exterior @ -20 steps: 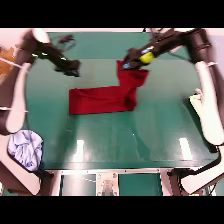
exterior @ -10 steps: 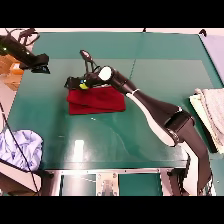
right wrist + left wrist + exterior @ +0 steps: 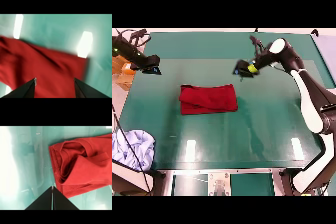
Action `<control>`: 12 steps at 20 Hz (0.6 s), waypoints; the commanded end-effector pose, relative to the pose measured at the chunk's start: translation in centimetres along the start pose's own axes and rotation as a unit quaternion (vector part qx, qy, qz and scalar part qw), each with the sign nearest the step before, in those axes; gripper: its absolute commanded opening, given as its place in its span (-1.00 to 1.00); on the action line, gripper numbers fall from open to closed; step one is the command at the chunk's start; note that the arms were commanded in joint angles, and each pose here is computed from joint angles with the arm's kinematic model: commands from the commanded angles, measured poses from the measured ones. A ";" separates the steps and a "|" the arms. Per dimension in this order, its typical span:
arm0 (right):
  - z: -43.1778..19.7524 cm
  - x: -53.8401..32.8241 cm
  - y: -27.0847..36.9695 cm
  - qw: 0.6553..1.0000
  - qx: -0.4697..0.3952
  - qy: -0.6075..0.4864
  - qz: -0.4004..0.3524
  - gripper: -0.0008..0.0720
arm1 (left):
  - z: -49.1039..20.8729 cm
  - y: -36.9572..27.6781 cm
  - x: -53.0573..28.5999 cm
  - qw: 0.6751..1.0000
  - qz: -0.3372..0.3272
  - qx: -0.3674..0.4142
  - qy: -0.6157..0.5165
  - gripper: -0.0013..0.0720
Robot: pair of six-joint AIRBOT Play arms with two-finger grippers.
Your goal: Fold the shirts.
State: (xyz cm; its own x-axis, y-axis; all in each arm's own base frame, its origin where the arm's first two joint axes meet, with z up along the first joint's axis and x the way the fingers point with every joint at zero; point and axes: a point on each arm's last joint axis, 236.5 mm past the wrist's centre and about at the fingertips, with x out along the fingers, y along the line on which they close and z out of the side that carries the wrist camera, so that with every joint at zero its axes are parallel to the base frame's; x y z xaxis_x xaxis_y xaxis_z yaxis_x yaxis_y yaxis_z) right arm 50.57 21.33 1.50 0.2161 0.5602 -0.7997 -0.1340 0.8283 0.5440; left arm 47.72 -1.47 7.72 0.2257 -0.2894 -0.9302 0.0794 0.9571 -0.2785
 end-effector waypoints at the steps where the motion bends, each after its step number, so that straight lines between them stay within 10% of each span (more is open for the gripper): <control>1: -4.8 2.2 -6.1 0.995 0.079 0.062 -0.011 0.49 | 0.0 0.0 0.0 1.000 0.000 -0.004 0.000 -0.91; 10: -8.0 11.4 2.3 0.977 0.137 0.066 0.147 0.45 | 0.0 0.0 0.0 1.000 0.000 -0.011 0.001 -0.91; 12: -7.3 11.5 3.2 0.979 0.122 0.054 0.153 -0.80 | -0.1 0.0 0.0 1.000 0.000 -0.011 0.003 -0.91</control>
State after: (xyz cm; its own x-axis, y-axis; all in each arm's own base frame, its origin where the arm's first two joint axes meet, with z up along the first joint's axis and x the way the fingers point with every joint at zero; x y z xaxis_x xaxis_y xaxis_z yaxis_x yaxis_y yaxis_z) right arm 44.81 28.28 -8.41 0.0605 0.7549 -0.6531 0.0693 0.6495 0.7572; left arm 47.68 -1.48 7.71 0.2242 -0.2896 -0.9305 0.0583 0.9571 -0.2838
